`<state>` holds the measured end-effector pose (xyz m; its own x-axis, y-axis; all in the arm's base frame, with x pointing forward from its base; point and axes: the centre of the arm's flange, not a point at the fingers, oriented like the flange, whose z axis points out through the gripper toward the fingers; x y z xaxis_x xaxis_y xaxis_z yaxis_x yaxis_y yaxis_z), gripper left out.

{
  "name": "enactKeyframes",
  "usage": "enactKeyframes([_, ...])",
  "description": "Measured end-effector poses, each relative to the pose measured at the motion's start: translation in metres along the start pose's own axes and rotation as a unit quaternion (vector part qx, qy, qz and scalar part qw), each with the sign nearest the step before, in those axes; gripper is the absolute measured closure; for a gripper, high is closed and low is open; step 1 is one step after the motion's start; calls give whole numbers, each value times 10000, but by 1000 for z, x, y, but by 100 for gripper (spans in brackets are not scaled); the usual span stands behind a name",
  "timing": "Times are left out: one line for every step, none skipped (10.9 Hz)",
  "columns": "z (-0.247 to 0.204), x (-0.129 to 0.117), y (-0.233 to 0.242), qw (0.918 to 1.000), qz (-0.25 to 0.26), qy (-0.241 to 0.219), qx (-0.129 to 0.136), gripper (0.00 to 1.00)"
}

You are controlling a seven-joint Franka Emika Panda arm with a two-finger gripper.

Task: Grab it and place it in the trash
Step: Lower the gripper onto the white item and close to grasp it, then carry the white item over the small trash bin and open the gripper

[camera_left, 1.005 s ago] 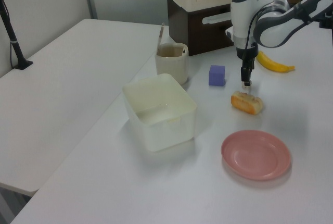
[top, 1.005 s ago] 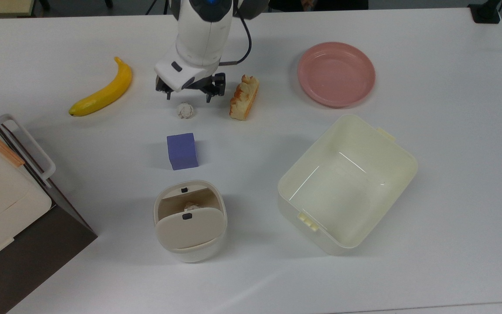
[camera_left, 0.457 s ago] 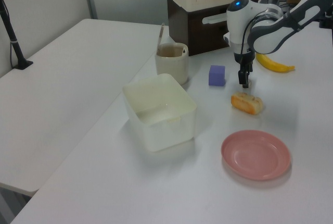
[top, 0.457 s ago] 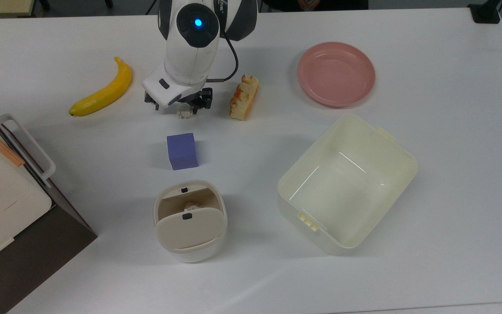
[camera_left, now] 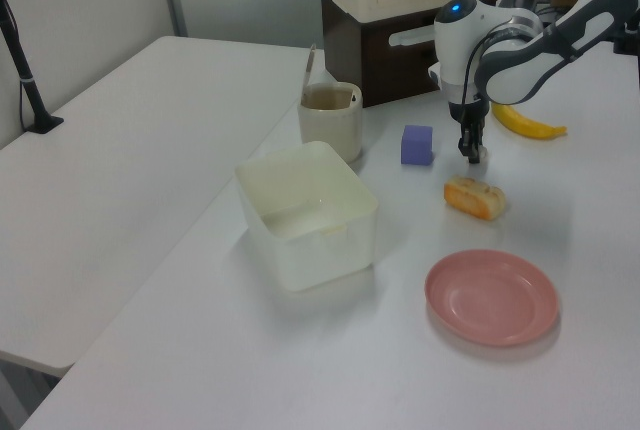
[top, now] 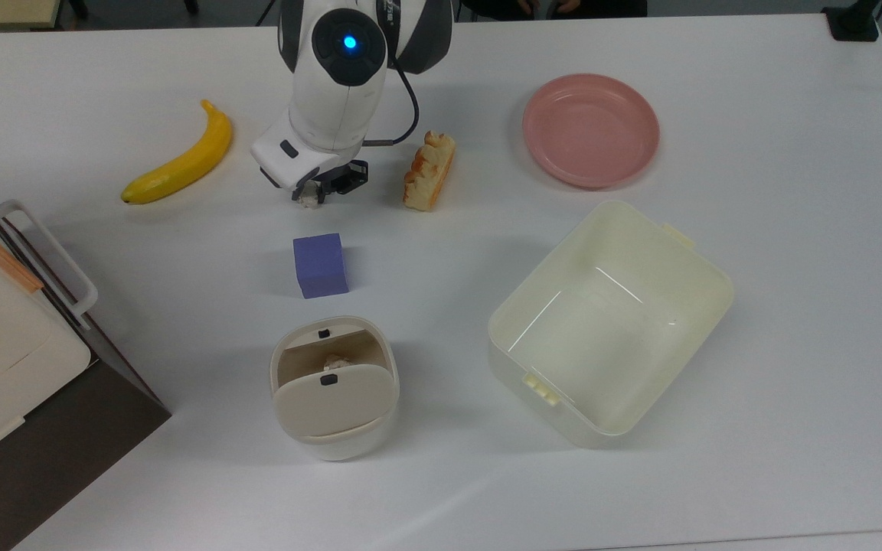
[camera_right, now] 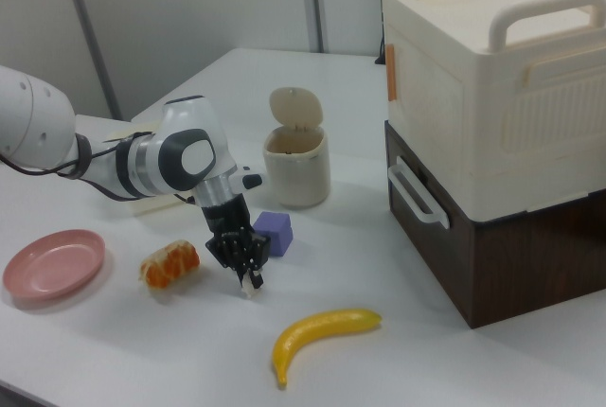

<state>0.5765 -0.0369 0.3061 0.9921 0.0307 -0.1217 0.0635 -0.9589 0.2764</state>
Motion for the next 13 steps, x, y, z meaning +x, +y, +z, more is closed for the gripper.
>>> enactKeyframes([-2, 1, 0, 10000, 3, 20, -2, 79])
enactKeyframes([-7, 4, 1, 10000, 13, 80, -7, 79])
enactKeyframes([-21, 11, 4, 9997, 35, 240, -16, 79])
enactKeyframes([-42, 21, 5, 9987, 170, 471, 67, 79])
enactKeyframes([-75, 32, 6, 9955, 396, 804, 319, 79])
enactKeyframes([-110, 41, 9, 9902, 584, 1130, 571, 81])
enactKeyframes([-140, 47, 14, 9837, 827, 1398, 772, 81])
enactKeyframes([-165, 52, 21, 9750, 1152, 1644, 955, 81])
enactKeyframes([-188, 59, 28, 9583, 1633, 2042, 1152, 81])
enactKeyframes([-201, 67, 34, 9357, 2212, 2414, 1313, 81])
enactKeyframes([-205, 77, 35, 9119, 2779, 2667, 1420, 81])
enactKeyframes([-203, 89, 34, 8906, 3284, 2781, 1472, 81])
enactKeyframes([-199, 104, 34, 8681, 3701, 2945, 1505, 81])
